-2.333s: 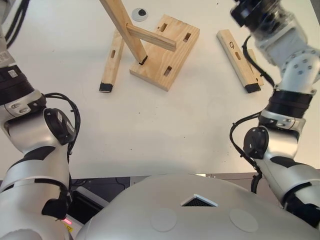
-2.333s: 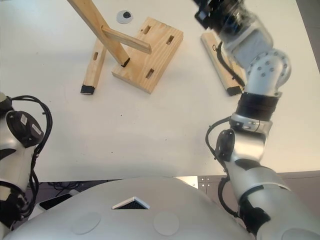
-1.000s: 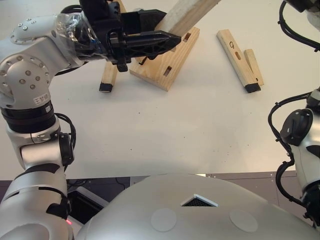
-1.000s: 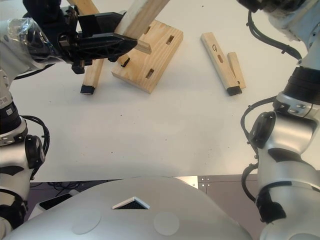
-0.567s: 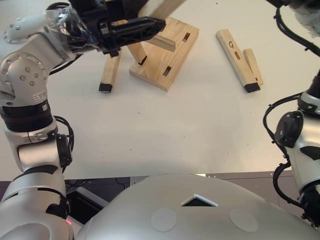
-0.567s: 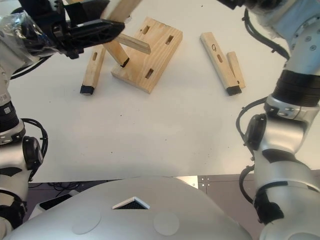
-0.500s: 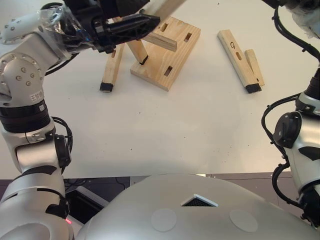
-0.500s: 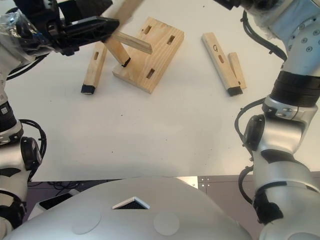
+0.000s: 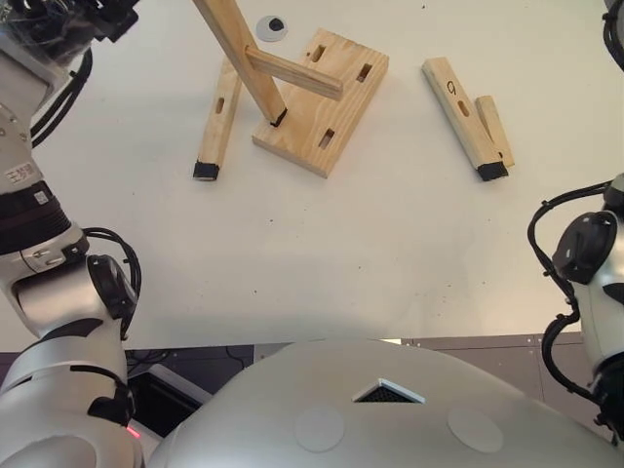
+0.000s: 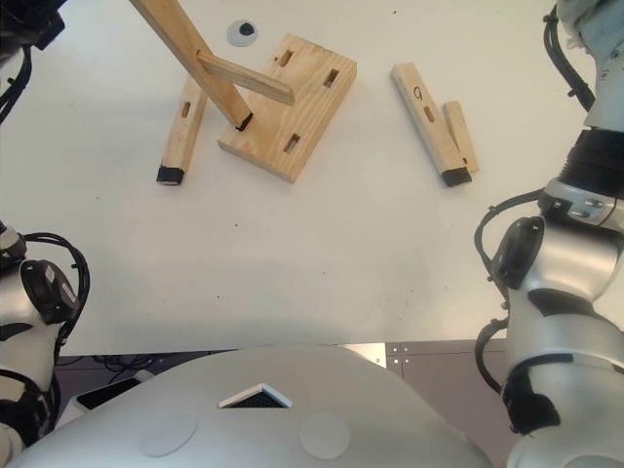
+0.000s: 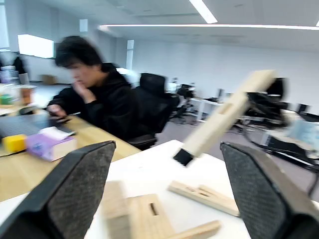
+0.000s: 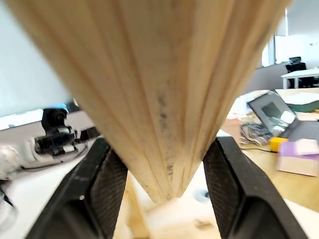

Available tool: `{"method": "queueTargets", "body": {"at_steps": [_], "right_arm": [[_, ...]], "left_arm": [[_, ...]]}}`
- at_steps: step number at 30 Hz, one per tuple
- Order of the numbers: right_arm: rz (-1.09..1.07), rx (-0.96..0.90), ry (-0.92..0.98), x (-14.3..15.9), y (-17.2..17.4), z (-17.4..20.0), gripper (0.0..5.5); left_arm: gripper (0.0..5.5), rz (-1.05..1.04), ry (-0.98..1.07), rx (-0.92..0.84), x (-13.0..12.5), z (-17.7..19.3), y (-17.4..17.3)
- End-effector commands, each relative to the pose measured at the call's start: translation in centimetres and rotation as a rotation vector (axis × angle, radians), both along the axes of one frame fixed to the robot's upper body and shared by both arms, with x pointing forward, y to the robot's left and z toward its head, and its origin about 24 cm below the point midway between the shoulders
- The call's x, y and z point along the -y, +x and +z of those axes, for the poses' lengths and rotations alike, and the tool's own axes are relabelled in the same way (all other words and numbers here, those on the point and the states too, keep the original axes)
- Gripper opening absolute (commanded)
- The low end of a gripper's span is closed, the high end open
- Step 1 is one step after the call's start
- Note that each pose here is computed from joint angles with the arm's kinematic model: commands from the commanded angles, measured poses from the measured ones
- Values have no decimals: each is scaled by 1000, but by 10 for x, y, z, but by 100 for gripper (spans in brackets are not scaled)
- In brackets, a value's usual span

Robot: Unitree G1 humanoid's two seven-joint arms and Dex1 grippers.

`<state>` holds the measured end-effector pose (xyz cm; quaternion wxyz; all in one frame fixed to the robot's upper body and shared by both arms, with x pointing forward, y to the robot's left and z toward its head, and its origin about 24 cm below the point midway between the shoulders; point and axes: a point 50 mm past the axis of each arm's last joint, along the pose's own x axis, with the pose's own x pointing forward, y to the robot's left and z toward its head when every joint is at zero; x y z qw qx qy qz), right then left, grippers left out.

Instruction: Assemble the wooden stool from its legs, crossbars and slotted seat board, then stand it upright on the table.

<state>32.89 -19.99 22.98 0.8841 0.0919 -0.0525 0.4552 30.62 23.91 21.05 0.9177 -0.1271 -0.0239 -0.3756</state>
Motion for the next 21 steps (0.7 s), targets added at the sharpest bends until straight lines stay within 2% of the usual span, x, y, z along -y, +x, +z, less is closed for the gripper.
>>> {"method": "queueTargets", "body": {"at_steps": [1,5,9,21], "right_arm": [[38,-70,-145,-19,-5,-50,212],[39,-106,-152,-27,-10,-73,212],[2,-121,-173,-27,-9,-83,212],[-29,-134,-206,-29,-7,-96,212]], "left_arm": [[387,118,104,-57,-18,-22,8],[387,173,138,-124,-27,-42,11],[387,147,24,-134,-24,-38,9],[387,54,5,-173,1,-43,-4]]}}
